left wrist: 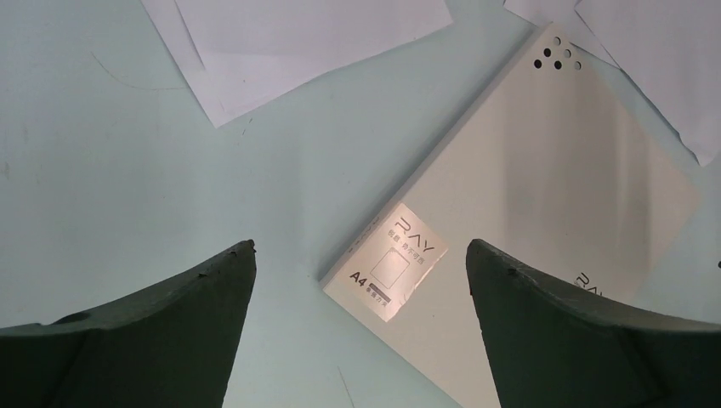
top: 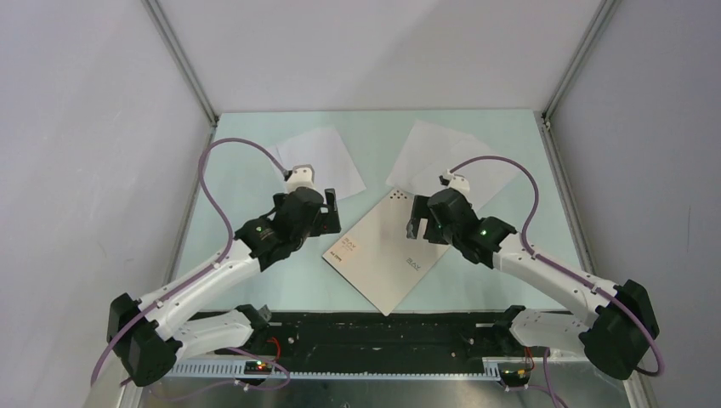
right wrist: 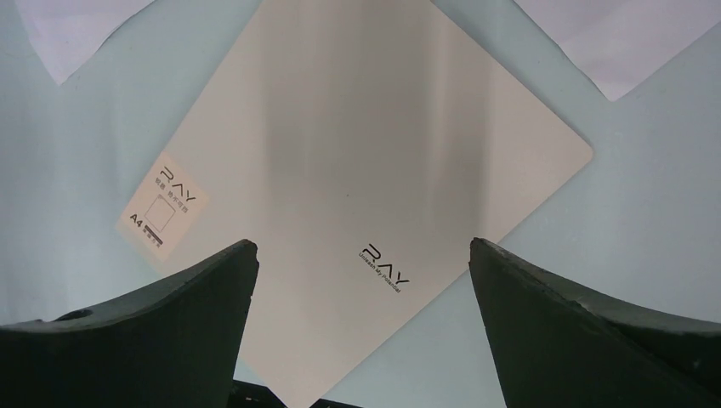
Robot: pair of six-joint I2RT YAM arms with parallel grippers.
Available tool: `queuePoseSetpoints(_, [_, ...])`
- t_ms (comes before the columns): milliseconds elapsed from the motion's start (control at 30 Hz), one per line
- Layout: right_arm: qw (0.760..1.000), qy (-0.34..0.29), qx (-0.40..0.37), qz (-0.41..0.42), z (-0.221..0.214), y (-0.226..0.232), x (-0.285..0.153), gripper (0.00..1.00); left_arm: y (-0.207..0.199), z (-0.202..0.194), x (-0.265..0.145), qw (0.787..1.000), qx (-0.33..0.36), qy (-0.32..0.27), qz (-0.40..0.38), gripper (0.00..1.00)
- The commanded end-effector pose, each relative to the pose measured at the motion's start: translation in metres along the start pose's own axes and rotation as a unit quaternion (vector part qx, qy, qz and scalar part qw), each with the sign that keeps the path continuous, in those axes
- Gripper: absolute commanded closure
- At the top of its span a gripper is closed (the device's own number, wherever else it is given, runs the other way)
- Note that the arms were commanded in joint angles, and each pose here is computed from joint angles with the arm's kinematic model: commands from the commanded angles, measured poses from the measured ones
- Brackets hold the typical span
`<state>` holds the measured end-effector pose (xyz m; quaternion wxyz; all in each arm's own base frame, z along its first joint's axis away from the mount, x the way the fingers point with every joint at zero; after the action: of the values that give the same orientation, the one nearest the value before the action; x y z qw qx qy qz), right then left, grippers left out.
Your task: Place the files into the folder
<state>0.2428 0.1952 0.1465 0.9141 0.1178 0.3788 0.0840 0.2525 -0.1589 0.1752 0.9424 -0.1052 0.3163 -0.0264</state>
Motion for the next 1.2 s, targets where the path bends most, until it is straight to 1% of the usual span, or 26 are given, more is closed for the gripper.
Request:
queuePoseSetpoints(0, [0.999, -0.022, 0.022, 0.017, 0.016, 0.008, -0.006, 0.0, -0.009, 0.021, -0.007, 0.999, -0.005, -0.028, -0.017, 0.02])
queuePoseSetpoints(133, [0.999, -0.013, 0.025, 0.016, 0.012, 0.005, -0.005, 0.0, -0.011, 0.015, -0.004, 1.0, 0.003, -0.016, -0.022, 0.02])
queuePoseSetpoints(200, [0.999, -0.006, 0.027, 0.02, 0.007, 0.004, -0.004, 0.0, -0.012, 0.009, -0.003, 1.0, -0.004, -0.006, -0.026, 0.02])
queuePoseSetpoints(333, [0.999, 0.001, 0.037, 0.021, -0.002, -0.002, -0.006, 0.0, -0.014, -0.016, 0.003, 0.998, -0.043, 0.032, -0.033, 0.02])
queuePoseSetpoints(400, [0.998, -0.008, 0.047, 0.028, -0.003, -0.005, -0.01, 0.0, -0.019, -0.036, 0.005, 0.994, -0.078, 0.065, -0.047, 0.02])
queuePoseSetpoints(433, [0.998, -0.008, 0.05, 0.031, -0.005, -0.005, -0.01, 0.0, -0.025, -0.039, 0.005, 0.99, -0.111, 0.069, -0.061, 0.02])
queuePoseSetpoints(467, [0.998, -0.01, 0.056, 0.034, -0.008, -0.007, -0.01, 0.0, -0.025, -0.057, 0.007, 0.986, -0.122, 0.092, -0.07, 0.02])
queuePoseSetpoints(500, [0.998, -0.008, 0.058, 0.037, -0.01, -0.007, -0.009, 0.0, -0.034, -0.056, 0.006, 0.979, -0.159, 0.086, -0.09, 0.02])
queuePoseSetpoints(533, [0.997, -0.006, 0.064, 0.038, -0.015, -0.01, -0.008, 0.0, -0.03, -0.072, 0.009, 0.976, -0.169, 0.102, -0.09, 0.02])
queuePoseSetpoints(567, [0.997, -0.003, 0.068, 0.039, -0.018, -0.01, -0.007, 0.0, -0.034, -0.07, 0.007, 0.969, -0.205, 0.097, -0.101, 0.02])
queuePoseSetpoints(600, [0.997, 0.0, 0.071, 0.038, -0.023, -0.013, -0.006, 0.0, -0.026, -0.084, 0.01, 0.967, -0.216, 0.105, -0.089, 0.02])
queuePoseSetpoints(633, [0.996, 0.003, 0.076, 0.037, -0.026, -0.013, -0.005, 0.0, -0.028, -0.083, 0.007, 0.96, -0.243, 0.099, -0.096, 0.02])
queuePoseSetpoints(667, [0.996, 0.007, 0.077, 0.036, -0.031, -0.016, -0.004, 0.0, -0.019, -0.095, 0.01, 0.96, -0.249, 0.1, -0.084, 0.02])
queuePoseSetpoints(700, [0.996, 0.007, 0.08, 0.037, -0.032, -0.016, -0.004, 0.0, -0.019, -0.092, 0.007, 0.954, -0.269, 0.089, -0.094, 0.02])
queuePoseSetpoints(733, [0.996, 0.007, 0.081, 0.038, -0.035, -0.018, -0.004, 0.0, -0.012, -0.099, 0.01, 0.953, -0.279, 0.086, -0.085, 0.02])
queuePoseSetpoints(767, [0.996, 0.008, 0.083, 0.039, -0.037, -0.018, -0.003, 0.0, -0.013, -0.095, 0.008, 0.949, -0.29, 0.074, -0.099, 0.02])
queuePoseSetpoints(800, [0.996, 0.007, 0.084, 0.041, -0.04, -0.019, -0.002, 0.0, -0.007, -0.102, 0.011, 0.948, -0.295, 0.071, -0.094, 0.02])
queuePoseSetpoints(833, [0.996, 0.01, 0.083, 0.041, -0.044, -0.021, -0.001, 0.0, -0.011, -0.095, 0.01, 0.943, -0.308, 0.057, -0.112, 0.02])
queuePoseSetpoints(900, [0.995, 0.011, 0.083, 0.044, -0.046, -0.021, 0.0, 0.0, -0.014, -0.097, 0.012, 0.934, -0.328, 0.052, -0.132, 0.02])
queuePoseSetpoints(1000, [0.995, 0.011, 0.084, 0.047, -0.048, -0.021, 0.001, 0.0, -0.017, -0.102, 0.017, 0.921, -0.355, 0.051, -0.148, 0.06])
queuePoseSetpoints(1167, [0.995, 0.012, 0.086, 0.048, -0.051, -0.021, 0.003, 0.0, -0.015, -0.109, 0.022, 0.916, -0.368, 0.056, -0.148, 0.13])
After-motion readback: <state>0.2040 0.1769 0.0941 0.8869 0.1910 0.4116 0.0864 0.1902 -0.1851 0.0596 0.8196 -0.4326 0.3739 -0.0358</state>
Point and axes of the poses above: each gripper's point midway between its finger pads, its own x axis out along the fingers, its own y axis along the line the jaws close on, z = x × y, the point moved 1 cm from there along -x, back along the fingers, and after that the axes turned 3 degrees about -x, right-handed, at the moved point
